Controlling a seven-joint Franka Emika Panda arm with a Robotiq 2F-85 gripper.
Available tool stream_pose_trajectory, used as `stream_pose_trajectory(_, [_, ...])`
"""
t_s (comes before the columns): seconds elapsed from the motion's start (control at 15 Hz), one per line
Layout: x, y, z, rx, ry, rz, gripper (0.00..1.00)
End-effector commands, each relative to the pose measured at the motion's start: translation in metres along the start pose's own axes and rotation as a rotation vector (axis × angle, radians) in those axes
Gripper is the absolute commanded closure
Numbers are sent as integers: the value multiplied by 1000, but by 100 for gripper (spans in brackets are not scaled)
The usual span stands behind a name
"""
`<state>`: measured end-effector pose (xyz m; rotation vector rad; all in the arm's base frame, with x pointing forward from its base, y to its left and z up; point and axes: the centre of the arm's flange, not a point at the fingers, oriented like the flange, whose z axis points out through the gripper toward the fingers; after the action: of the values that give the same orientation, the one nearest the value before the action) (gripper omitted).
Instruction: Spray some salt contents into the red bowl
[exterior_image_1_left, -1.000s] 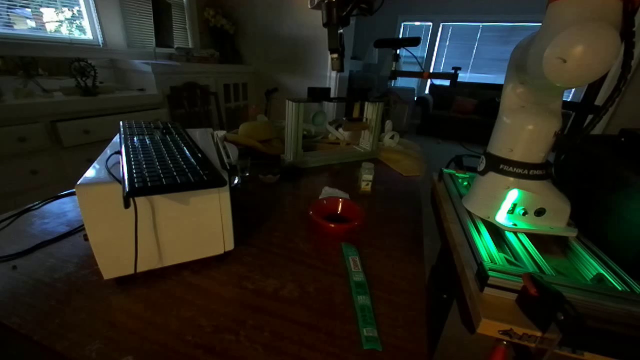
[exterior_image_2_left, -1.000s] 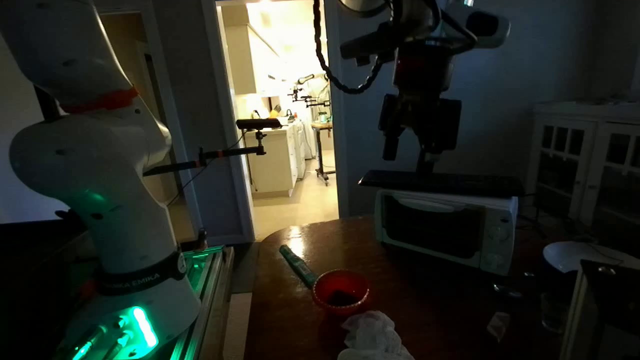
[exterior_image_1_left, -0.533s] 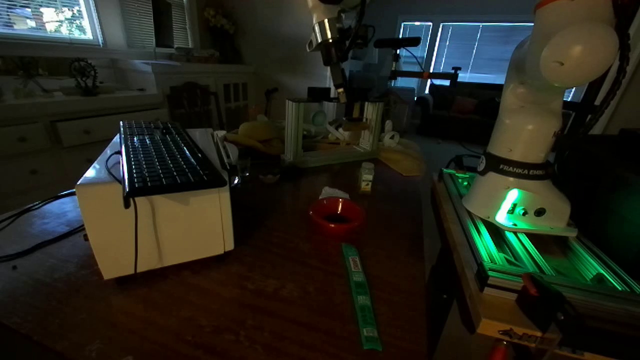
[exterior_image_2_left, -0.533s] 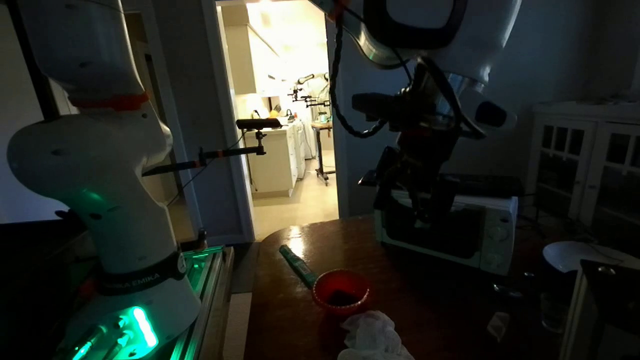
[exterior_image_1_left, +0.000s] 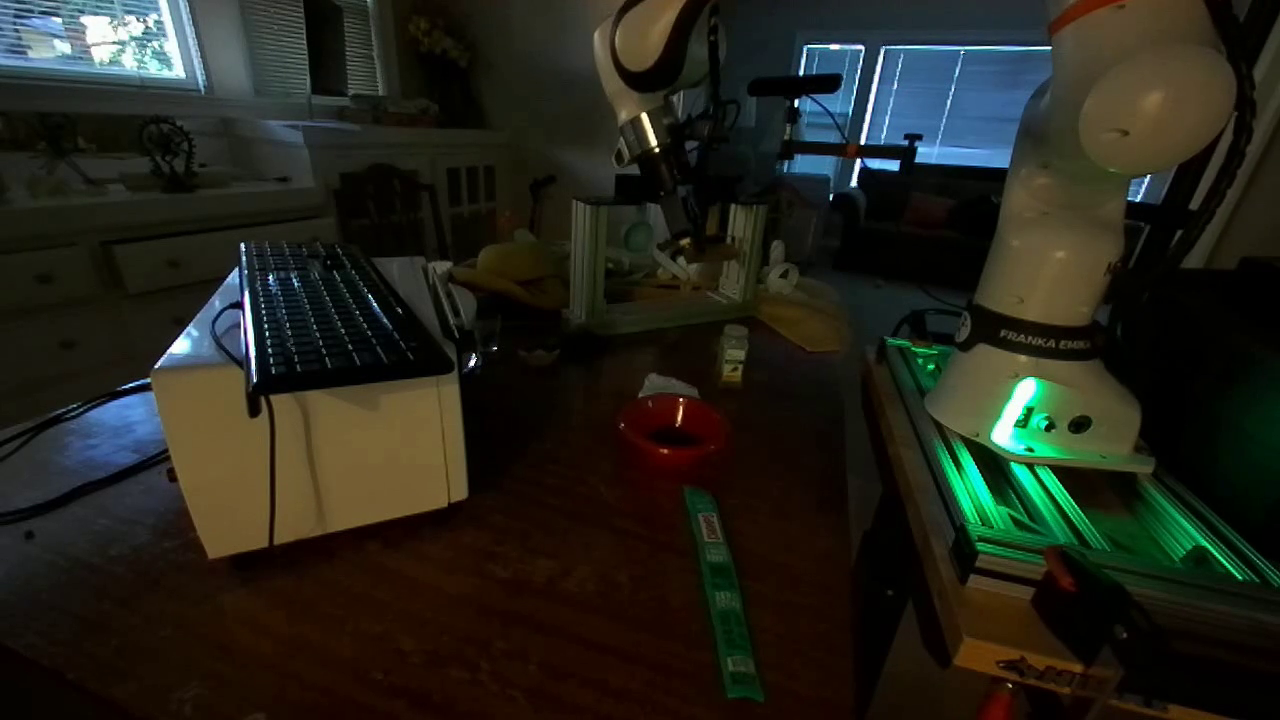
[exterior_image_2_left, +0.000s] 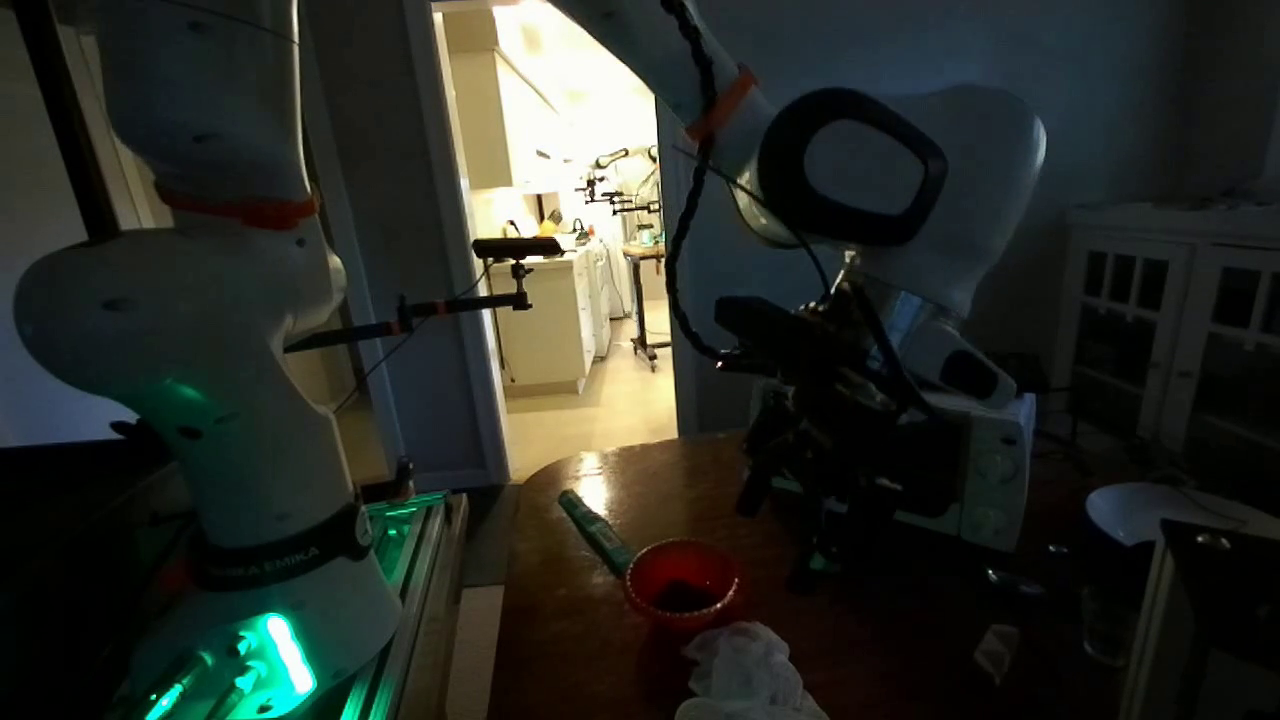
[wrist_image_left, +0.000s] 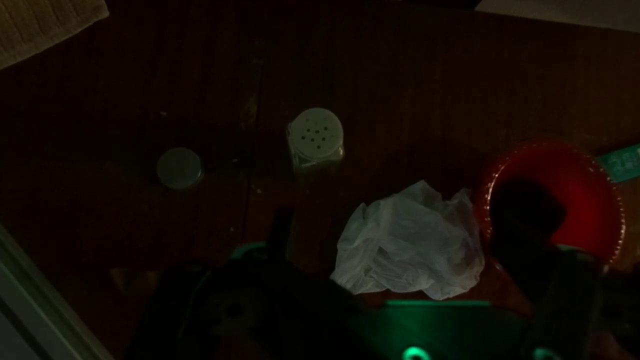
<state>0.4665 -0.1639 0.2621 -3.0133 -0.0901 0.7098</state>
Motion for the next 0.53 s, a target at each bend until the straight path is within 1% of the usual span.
stream_pose_trajectory(0.0, [11, 4, 40, -32, -11, -2, 0])
stream_pose_trajectory(0.13, [14, 6, 58, -20, -8, -2, 0])
stream_pose_trajectory(0.2, [15, 9, 66, -25, -20, -2, 0])
stream_pose_trajectory(0.27, [15, 11, 68, -6, -40, 13, 0])
stream_pose_trajectory(0.33, [13, 6, 57, -4, -28, 1, 0])
stream_pose_trajectory(0.47, [14, 9, 66, 3, -44, 7, 0])
